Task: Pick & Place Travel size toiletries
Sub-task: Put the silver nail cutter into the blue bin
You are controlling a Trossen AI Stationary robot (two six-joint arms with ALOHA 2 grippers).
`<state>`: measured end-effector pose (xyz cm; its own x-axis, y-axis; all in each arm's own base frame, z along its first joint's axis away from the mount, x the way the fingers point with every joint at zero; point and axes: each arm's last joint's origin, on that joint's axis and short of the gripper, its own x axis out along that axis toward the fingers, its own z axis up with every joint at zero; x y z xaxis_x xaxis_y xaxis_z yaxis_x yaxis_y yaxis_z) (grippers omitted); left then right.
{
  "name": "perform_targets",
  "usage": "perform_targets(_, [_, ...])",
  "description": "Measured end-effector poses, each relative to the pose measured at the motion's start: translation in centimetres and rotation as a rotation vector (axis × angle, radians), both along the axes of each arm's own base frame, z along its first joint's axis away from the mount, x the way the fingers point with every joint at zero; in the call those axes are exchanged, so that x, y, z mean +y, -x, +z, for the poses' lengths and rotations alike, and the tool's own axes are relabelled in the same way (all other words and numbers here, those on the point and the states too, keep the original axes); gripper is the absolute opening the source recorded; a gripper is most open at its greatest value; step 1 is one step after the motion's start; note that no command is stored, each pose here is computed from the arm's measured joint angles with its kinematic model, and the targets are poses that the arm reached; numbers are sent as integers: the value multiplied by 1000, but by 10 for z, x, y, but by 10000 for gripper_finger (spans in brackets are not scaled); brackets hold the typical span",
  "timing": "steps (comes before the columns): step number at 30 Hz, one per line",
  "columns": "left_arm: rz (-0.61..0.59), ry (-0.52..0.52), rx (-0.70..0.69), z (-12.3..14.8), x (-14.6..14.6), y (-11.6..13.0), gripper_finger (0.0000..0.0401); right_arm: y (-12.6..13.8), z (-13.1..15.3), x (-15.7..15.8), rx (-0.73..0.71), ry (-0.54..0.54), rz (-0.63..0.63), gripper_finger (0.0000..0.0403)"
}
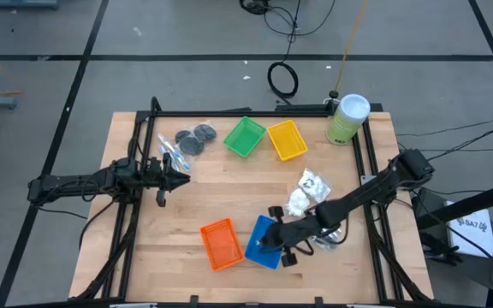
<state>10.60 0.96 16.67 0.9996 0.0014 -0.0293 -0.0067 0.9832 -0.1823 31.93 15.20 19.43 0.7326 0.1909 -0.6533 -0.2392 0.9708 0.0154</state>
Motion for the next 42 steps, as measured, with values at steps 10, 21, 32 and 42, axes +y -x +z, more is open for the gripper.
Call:
perform_targets(10, [0, 0, -1, 0, 0, 0, 44, -2, -13, -1, 51, -9, -37, 54])
perform_targets(21, [0, 0, -1, 0, 0, 0, 44, 0, -15, -2, 79, 5, -37, 63])
perform_targets(32, [0, 0, -1, 0, 0, 0, 44, 0, -15, -2, 83, -14, -55, 102])
perform_targets(42, [0, 0, -1, 0, 0, 0, 44, 1, -12, -3, 77, 2, -40, 131])
